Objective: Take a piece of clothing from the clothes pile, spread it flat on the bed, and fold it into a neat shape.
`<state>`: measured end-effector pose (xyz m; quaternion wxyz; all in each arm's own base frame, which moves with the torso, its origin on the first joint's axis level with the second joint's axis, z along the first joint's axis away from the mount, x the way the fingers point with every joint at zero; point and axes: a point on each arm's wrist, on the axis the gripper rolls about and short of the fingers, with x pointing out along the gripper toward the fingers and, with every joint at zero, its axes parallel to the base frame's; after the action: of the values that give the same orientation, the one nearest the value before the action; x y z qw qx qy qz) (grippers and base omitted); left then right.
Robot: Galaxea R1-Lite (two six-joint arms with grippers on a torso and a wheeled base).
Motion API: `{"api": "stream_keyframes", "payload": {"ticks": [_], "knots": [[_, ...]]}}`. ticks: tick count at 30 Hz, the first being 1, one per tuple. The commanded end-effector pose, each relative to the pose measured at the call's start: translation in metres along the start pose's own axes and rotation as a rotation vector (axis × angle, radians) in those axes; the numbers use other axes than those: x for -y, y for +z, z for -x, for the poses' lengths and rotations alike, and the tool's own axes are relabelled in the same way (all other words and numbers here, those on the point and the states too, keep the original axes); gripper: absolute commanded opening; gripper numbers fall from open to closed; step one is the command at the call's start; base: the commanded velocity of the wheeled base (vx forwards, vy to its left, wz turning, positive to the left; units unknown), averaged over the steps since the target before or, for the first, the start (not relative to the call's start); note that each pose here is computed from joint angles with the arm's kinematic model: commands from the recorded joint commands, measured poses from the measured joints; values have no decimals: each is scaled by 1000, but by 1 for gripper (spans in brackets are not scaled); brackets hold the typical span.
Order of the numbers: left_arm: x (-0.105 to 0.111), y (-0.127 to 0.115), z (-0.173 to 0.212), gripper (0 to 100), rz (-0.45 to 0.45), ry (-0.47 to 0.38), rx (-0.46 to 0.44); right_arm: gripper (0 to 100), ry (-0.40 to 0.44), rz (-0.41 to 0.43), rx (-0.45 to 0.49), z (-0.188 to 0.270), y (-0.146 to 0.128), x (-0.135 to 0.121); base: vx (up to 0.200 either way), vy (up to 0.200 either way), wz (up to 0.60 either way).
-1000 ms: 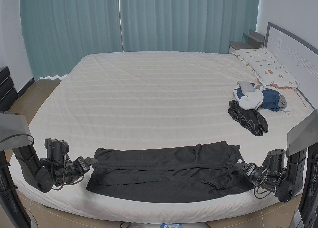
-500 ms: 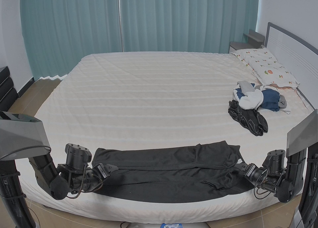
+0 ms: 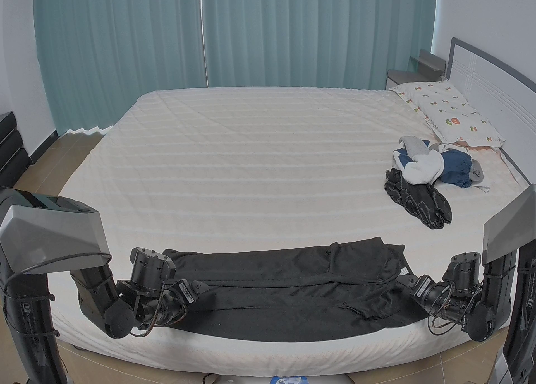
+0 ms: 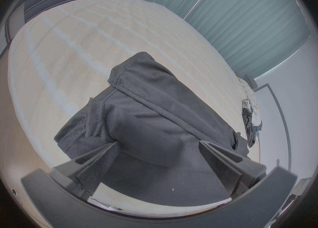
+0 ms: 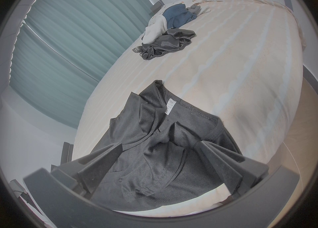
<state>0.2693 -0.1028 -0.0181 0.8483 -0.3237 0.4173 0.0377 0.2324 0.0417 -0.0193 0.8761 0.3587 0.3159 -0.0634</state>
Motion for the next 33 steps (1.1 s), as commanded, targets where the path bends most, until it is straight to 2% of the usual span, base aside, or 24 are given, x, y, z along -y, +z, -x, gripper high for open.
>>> {"api": "stream_keyframes", "payload": {"ticks": [1, 8, 19, 25, 28, 32, 33], "knots": [[3, 6, -10, 100, 12, 5, 35, 100, 12, 0, 9, 0, 1, -1, 0, 0, 0], [16, 25, -15, 100, 110, -36, 127, 100, 4, -1, 5, -2, 0, 0, 0, 0, 0], [2, 54, -32, 100, 182, -13, 196, 100, 0, -2, 2, -2, -1, 1, 0, 0, 0], [-3, 49, -15, 100, 178, -5, 174, 100, -4, -4, 2, -2, -1, 2, 0, 0, 0], [0, 56, -2, 100, 173, -31, 192, 100, -3, -2, 3, -2, 0, 2, 0, 0, 0], [-6, 67, 3, 100, 131, -24, 219, 100, -1, -1, 1, -2, -1, 1, 0, 0, 0], [-10, 70, 3, 100, 95, -10, 224, 100, -1, -2, 1, -2, -1, 1, 0, 0, 0]]}}
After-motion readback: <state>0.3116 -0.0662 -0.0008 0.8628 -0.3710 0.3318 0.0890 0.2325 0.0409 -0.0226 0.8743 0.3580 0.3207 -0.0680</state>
